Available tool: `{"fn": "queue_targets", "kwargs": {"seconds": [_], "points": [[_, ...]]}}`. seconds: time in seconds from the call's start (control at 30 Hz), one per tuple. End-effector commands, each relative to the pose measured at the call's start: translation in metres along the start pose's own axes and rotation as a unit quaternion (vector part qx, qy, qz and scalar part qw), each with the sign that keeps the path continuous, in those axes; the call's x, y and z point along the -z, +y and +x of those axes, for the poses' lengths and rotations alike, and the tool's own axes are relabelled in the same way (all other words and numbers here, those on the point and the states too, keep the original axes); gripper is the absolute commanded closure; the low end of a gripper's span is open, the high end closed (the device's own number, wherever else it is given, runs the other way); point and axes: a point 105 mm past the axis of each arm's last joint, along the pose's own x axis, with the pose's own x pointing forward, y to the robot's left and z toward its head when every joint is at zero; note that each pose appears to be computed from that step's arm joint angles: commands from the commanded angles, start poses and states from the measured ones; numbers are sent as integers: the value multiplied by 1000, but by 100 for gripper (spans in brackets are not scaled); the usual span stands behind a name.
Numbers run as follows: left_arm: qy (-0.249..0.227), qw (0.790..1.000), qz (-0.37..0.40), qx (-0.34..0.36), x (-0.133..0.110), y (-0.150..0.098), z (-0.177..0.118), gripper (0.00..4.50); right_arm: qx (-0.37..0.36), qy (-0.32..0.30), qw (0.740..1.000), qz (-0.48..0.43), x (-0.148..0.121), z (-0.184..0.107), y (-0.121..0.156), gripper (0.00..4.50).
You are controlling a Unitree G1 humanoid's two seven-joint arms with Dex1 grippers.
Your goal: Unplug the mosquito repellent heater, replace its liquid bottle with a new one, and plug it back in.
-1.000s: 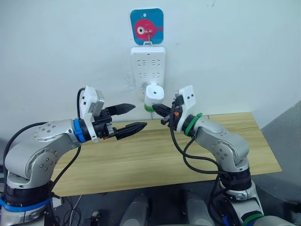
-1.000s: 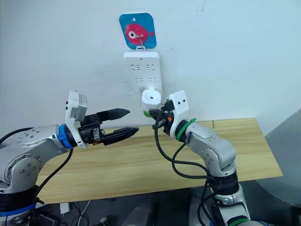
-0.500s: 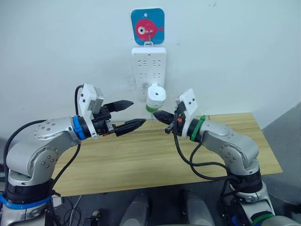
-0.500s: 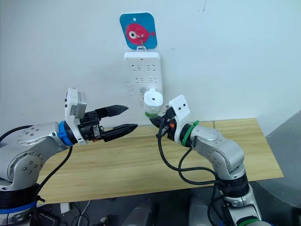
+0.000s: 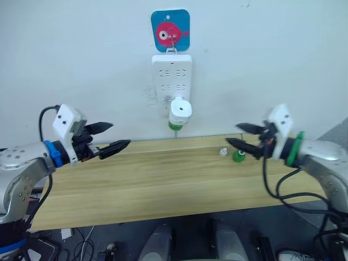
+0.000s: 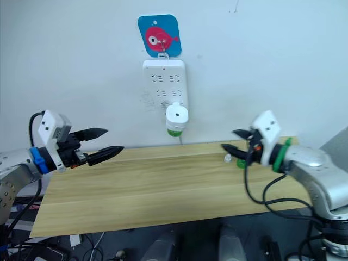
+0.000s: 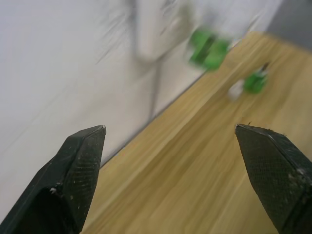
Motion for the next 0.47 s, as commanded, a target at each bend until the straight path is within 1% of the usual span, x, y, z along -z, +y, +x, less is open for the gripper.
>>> {"fn": "queue_targets", "kwargs": {"seconds": [0.03,0.1,0.17,0.2,0.27,0.37,0.47], "points": [[-6,997,23,-69,4,28,-19,0,37,-14,999,-20,-5,-22,-28,2],[10,993,12,-116,26,44,-34,0,54,32,997,-48,13,-37,-45,2],[24,990,11,-140,40,49,-45,0,75,52,995,-51,25,-46,-57,2],[22,990,5,-142,42,49,-47,0,75,57,994,-47,30,-48,-59,2],[19,990,1,-140,45,48,-49,0,72,63,994,-50,37,-50,-60,2],[19,989,6,-145,46,50,-50,0,76,59,994,-48,40,-50,-62,2],[10,990,9,-141,40,52,-45,0,76,52,994,-52,39,-46,-63,2]]}}
